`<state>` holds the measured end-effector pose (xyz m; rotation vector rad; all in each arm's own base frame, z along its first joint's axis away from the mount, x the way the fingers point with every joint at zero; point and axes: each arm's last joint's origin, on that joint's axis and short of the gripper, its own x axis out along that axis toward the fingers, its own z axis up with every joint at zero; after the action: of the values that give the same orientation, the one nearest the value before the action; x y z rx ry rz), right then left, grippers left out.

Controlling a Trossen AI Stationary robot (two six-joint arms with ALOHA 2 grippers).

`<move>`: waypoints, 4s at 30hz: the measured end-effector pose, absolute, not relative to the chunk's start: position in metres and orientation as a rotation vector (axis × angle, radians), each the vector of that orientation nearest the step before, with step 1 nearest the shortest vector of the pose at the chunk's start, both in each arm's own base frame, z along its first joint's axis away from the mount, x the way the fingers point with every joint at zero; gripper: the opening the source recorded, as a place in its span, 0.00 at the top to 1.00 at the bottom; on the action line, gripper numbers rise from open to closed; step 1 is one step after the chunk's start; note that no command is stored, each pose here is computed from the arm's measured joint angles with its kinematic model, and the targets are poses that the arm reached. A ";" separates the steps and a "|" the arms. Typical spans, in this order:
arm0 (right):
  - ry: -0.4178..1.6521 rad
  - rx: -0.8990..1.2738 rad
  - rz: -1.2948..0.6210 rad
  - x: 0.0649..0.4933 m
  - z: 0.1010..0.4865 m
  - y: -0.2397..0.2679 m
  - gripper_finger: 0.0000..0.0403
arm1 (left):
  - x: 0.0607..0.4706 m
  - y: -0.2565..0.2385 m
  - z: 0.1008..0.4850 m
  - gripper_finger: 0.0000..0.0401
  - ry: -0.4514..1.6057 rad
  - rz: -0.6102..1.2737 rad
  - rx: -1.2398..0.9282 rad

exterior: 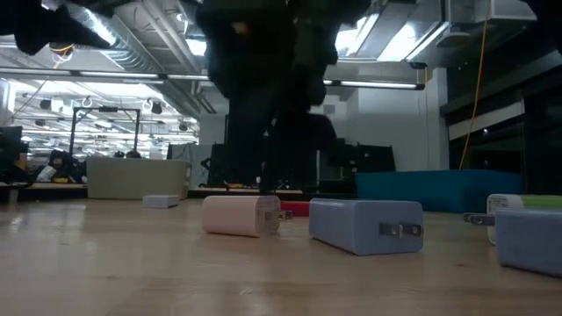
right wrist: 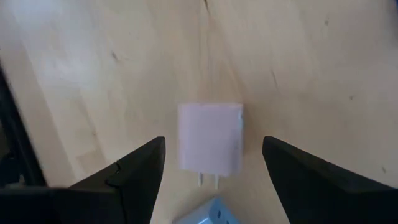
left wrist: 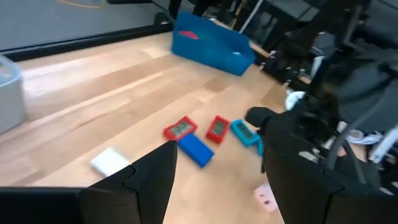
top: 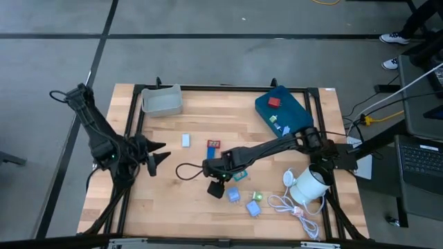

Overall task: Pick & Place Office items
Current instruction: Put the pink charger adapter into the blue bin

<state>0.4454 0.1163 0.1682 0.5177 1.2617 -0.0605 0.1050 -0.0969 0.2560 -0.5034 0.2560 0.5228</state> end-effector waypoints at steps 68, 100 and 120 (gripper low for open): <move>1.076 -0.465 0.614 0.476 0.208 0.091 0.31 | 0.087 -0.068 0.228 0.41 0.203 0.639 -0.608; 1.135 -0.447 0.659 0.486 0.162 0.098 0.31 | 0.087 -0.070 0.226 0.41 0.320 0.635 -0.639; 1.161 -0.394 0.627 0.481 0.140 0.100 0.52 | 0.087 -0.070 0.226 0.41 0.318 0.636 -0.645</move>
<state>0.4810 0.0998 0.1398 -0.3944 1.1606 0.6275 0.0867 -0.0696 0.2256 -0.6450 0.3177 0.6364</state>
